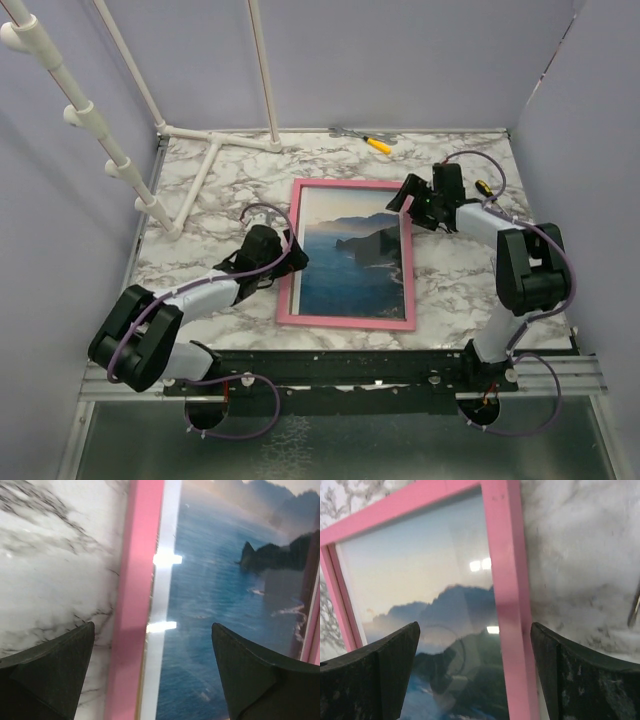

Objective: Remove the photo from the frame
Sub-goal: Adjust the photo frame at the center of the board, then remove the photo frame item from the photo frame.

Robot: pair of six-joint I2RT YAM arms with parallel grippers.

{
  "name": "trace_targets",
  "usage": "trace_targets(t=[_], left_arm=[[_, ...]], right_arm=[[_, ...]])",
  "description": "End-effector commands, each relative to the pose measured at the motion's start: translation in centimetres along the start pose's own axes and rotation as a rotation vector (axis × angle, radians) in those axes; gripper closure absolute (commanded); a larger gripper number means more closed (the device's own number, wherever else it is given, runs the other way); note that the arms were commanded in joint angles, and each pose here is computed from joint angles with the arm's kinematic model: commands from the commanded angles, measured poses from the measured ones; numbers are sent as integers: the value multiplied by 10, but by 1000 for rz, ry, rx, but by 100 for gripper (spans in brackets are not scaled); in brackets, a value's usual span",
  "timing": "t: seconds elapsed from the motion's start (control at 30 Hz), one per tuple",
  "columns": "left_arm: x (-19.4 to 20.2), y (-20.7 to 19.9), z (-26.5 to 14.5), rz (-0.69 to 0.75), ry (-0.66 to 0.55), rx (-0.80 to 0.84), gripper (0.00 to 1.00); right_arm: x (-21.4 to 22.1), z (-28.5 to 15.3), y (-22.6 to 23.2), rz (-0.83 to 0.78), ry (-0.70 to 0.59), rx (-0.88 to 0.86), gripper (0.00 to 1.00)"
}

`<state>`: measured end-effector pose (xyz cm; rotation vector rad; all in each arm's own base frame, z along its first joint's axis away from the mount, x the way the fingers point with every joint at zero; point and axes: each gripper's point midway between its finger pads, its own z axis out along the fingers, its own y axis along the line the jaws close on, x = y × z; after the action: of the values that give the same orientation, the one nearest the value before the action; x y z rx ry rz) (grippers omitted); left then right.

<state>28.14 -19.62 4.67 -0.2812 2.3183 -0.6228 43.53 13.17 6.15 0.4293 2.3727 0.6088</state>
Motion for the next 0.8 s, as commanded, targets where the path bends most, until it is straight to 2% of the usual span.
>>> trace_targets(t=[0.0,0.13,0.4,0.77], left_arm=[[-24,17,-6,43,-11,-64,1],[-33,14,1,54,-12,-54,1],[-25,8,11,40,2,-12,2],[-14,4,21,83,17,-30,6]], right_arm=[[29,-26,-16,-37,43,57,4],[48,-37,-25,-51,77,64,4],[71,-59,-31,-88,119,48,6],[109,-65,-28,-63,220,-52,16]])
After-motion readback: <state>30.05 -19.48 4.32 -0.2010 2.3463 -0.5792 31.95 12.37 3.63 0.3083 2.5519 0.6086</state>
